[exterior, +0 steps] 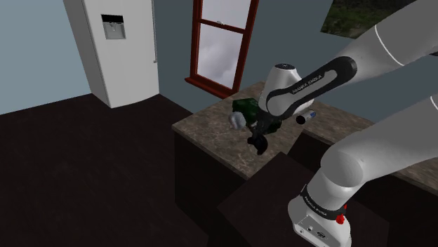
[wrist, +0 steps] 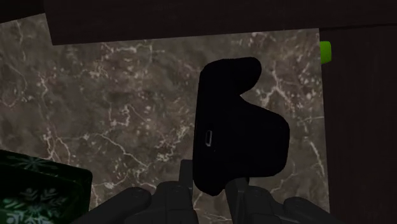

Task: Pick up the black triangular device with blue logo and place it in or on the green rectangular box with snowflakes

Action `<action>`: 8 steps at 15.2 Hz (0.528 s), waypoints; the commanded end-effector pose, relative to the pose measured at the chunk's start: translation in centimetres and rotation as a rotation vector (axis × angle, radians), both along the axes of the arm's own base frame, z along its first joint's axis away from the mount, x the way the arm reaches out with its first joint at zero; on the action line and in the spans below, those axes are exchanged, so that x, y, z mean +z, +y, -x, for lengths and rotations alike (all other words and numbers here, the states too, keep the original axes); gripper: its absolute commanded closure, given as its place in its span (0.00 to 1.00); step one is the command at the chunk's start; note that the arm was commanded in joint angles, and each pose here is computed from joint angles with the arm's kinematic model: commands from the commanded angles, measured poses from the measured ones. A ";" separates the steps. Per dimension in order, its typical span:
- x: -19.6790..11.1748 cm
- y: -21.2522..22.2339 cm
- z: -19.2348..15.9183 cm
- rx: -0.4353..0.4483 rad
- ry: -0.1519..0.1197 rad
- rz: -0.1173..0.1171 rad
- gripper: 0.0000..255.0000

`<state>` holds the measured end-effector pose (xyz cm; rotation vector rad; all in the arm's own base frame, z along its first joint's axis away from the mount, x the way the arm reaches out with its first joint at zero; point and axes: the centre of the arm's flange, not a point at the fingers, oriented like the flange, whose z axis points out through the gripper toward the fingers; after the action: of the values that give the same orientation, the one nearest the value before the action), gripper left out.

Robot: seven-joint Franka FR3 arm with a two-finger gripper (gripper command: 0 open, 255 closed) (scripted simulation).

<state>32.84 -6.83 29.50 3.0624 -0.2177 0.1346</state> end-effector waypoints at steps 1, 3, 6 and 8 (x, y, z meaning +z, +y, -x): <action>1.1 0.1 -0.1 0.000 0.001 0.000 1.00; 2.1 0.1 -0.1 0.000 0.001 0.000 1.00; 3.7 0.1 -0.1 0.000 0.001 0.000 1.00; 4.8 0.1 -0.1 0.000 0.001 0.000 1.00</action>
<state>32.96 -6.79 33.70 3.0623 -0.2177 0.1346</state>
